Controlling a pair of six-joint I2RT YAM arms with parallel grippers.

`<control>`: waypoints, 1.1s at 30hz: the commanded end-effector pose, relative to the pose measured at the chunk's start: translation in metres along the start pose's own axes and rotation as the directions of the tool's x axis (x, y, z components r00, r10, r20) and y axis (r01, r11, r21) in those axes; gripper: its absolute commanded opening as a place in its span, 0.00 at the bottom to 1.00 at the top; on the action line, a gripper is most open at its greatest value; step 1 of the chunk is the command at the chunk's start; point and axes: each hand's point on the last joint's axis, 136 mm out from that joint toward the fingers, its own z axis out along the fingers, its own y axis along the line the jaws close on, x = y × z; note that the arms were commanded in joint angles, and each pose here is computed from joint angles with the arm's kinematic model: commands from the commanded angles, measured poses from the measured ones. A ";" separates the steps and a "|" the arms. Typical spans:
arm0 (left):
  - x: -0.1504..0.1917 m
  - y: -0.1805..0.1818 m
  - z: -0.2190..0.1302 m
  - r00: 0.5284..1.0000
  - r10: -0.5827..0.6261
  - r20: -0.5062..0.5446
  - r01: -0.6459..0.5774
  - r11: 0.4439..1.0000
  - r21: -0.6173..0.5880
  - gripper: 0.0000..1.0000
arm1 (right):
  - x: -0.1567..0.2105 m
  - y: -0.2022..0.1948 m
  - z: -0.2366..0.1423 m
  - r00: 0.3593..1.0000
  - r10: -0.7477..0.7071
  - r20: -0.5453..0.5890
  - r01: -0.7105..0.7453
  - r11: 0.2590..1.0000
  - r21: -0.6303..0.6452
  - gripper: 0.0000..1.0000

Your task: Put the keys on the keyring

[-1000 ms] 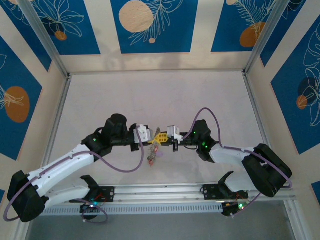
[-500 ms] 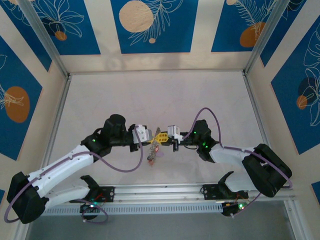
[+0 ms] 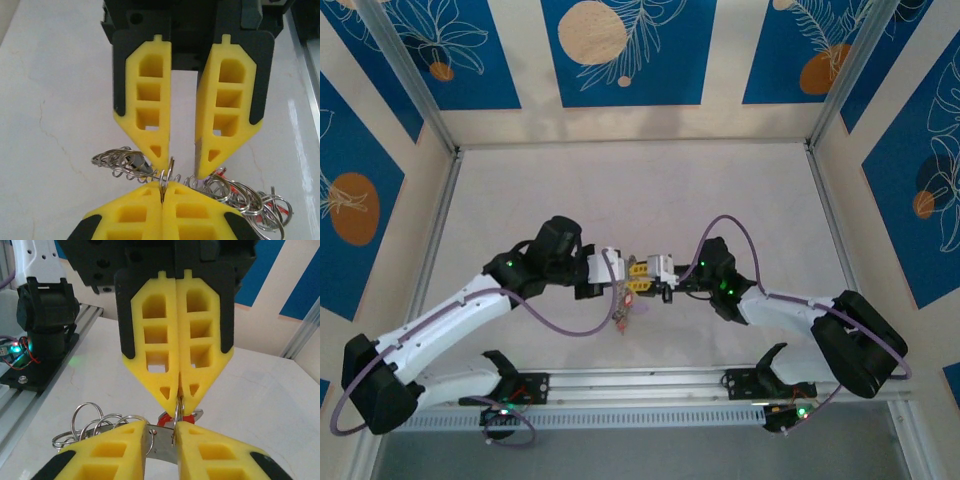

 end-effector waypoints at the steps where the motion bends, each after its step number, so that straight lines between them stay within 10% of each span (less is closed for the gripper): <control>1: 0.006 -0.004 -0.008 0.988 0.108 -0.114 -0.105 0.994 0.032 0.00 | -0.002 -0.004 0.003 1.000 -0.017 -0.009 0.017 1.000 0.017 0.26; 9: 0.007 -0.005 0.001 0.961 0.173 -0.217 -0.163 0.985 0.063 0.00 | -0.005 -0.006 0.007 1.000 0.012 0.015 -0.012 1.000 0.012 0.25; 33: -0.021 0.006 -0.001 0.987 0.128 -0.098 -0.130 0.991 -0.013 0.00 | -0.004 -0.006 0.013 0.998 0.066 0.005 -0.066 0.998 0.003 0.04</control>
